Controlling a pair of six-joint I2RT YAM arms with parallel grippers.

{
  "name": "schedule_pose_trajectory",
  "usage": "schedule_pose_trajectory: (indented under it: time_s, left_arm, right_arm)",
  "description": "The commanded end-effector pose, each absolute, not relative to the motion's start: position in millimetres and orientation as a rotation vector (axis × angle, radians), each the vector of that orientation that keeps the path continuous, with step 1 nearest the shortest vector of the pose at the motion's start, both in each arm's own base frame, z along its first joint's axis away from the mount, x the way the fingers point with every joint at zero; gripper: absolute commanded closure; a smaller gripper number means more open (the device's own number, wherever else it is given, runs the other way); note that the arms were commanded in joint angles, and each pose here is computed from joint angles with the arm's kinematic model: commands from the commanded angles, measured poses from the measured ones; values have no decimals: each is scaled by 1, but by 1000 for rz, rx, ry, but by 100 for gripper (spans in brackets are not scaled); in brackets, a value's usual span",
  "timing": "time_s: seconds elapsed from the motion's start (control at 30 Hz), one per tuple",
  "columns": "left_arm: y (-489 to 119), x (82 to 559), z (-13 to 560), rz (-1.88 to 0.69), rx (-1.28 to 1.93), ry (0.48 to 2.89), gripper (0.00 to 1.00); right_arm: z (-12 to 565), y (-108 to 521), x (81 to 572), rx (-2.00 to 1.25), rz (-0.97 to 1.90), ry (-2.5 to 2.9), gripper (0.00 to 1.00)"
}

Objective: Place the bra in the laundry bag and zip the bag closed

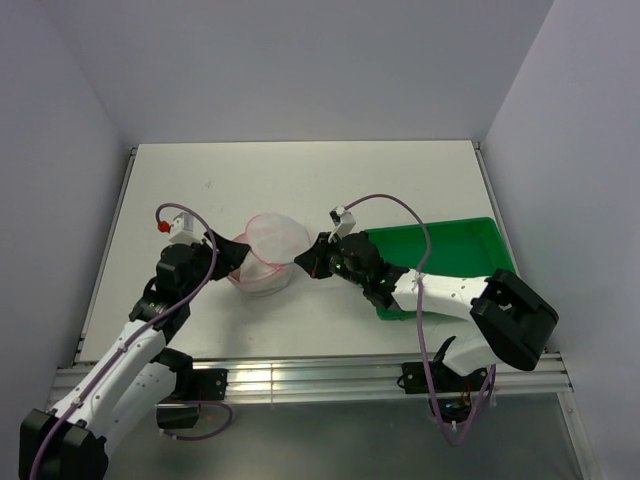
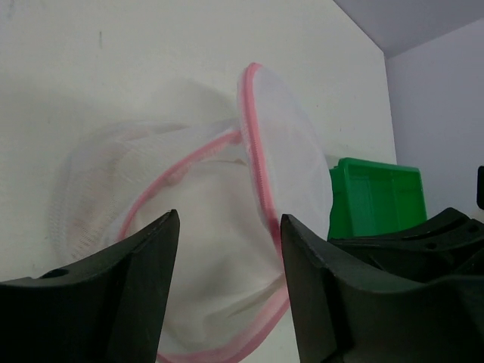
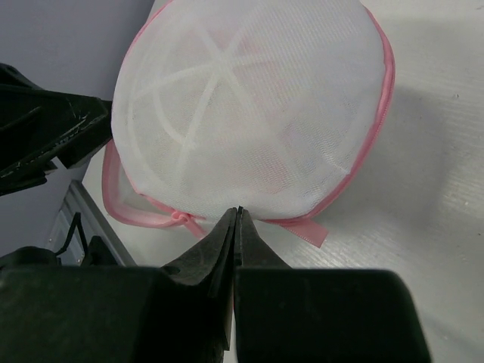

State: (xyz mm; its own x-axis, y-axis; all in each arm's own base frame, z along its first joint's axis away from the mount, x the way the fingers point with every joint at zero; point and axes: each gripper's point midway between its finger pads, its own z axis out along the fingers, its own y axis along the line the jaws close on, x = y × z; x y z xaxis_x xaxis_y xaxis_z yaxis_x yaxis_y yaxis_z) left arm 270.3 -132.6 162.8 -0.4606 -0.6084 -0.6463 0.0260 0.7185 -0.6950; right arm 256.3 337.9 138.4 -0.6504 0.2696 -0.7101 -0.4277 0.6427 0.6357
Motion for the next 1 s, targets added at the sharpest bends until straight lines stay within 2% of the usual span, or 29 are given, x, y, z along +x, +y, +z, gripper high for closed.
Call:
schedule_pose_trajectory:
  time_s: [0.0,0.23,0.37,0.43,0.47,0.5,0.57,0.6,0.63,0.7,0.73,0.77,0.83,0.97]
  left_arm:
    - [-154,278,210,-952,-382,1827,37]
    - [-163,293,201,-954,-376,1878,38]
    - [-168,301,203,-979,-362,1849,46]
    - [-171,302,204,-1000,-355,1844,62]
    - [-172,302,208,-1008,-349,1827,81]
    - [-171,299,212,-1016,-342,1809,88]
    - [-168,295,217,-1015,-348,1780,99]
    - [-165,289,220,-1020,-349,1760,100]
    - [-163,286,222,-1023,-350,1747,100]
    - [-158,277,221,-1031,-374,1725,100]
    - [-156,274,220,-1035,-380,1717,100]
    - [-154,271,218,-1046,-403,1709,100]
    - [-151,265,210,-1060,-424,1693,100]
    - [-146,258,198,-1085,-487,1677,100]
  right_arm:
    - [160,340,262,-140,1055,1955,100]
    - [160,338,264,-150,1018,1949,100]
    - [162,340,263,-156,1014,1946,100]
    - [161,340,263,-152,1009,1955,100]
    - [163,339,265,-143,1004,1951,100]
    - [163,338,265,-135,1001,1954,100]
    - [163,333,266,-101,980,1964,88]
    - [163,331,267,-59,985,1976,81]
    - [161,328,266,-29,979,1994,58]
    - [159,325,262,39,1011,2005,35]
    - [160,325,261,64,1035,1999,15]
    - [157,325,256,103,1075,2010,7]
    - [167,333,248,118,1186,1977,0]
    - [165,354,231,144,1366,1982,0]
